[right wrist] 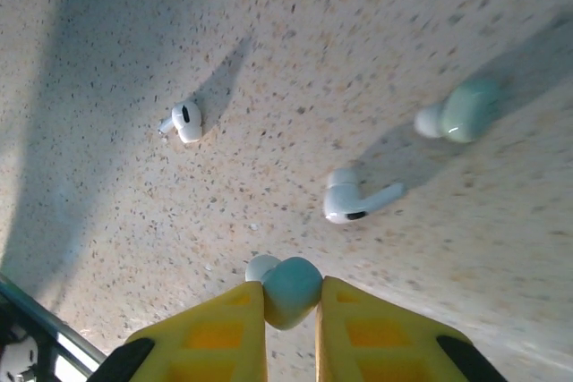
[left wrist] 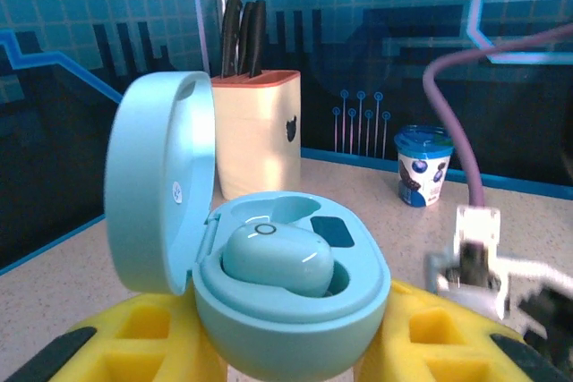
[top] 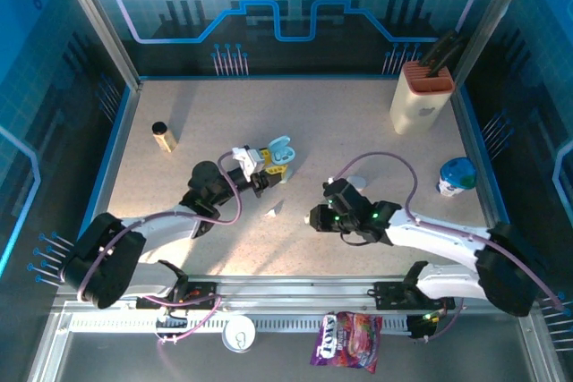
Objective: Insert the wireless bluetooth earbuds into the charging case
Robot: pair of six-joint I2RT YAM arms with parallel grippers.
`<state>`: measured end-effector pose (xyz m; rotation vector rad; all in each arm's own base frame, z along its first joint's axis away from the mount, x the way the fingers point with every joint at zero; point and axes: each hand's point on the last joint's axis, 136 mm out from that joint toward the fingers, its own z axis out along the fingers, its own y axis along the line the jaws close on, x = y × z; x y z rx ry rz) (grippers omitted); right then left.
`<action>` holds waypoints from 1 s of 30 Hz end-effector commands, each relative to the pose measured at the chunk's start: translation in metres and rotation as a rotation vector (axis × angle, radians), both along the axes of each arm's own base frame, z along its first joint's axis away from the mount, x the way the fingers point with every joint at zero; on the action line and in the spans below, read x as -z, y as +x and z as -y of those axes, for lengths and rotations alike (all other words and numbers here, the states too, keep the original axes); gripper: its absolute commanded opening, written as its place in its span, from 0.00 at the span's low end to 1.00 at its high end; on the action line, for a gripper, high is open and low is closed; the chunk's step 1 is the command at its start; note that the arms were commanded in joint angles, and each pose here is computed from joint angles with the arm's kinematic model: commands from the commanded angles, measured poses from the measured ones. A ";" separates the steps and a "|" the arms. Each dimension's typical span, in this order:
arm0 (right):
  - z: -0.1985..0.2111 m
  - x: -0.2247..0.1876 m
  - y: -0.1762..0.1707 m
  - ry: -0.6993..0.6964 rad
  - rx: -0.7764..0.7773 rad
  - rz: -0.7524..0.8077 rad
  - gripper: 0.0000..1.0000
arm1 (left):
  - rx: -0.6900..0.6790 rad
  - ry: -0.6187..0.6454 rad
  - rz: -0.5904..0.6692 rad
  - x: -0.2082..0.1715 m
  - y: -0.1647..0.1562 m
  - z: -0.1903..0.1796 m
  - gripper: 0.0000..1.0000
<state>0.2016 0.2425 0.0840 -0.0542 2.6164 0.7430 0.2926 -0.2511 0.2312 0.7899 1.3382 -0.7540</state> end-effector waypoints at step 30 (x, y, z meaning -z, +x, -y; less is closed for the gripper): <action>-0.023 -0.164 0.040 -0.267 -0.710 0.500 0.16 | 0.105 0.111 -0.034 0.037 -0.050 0.015 0.23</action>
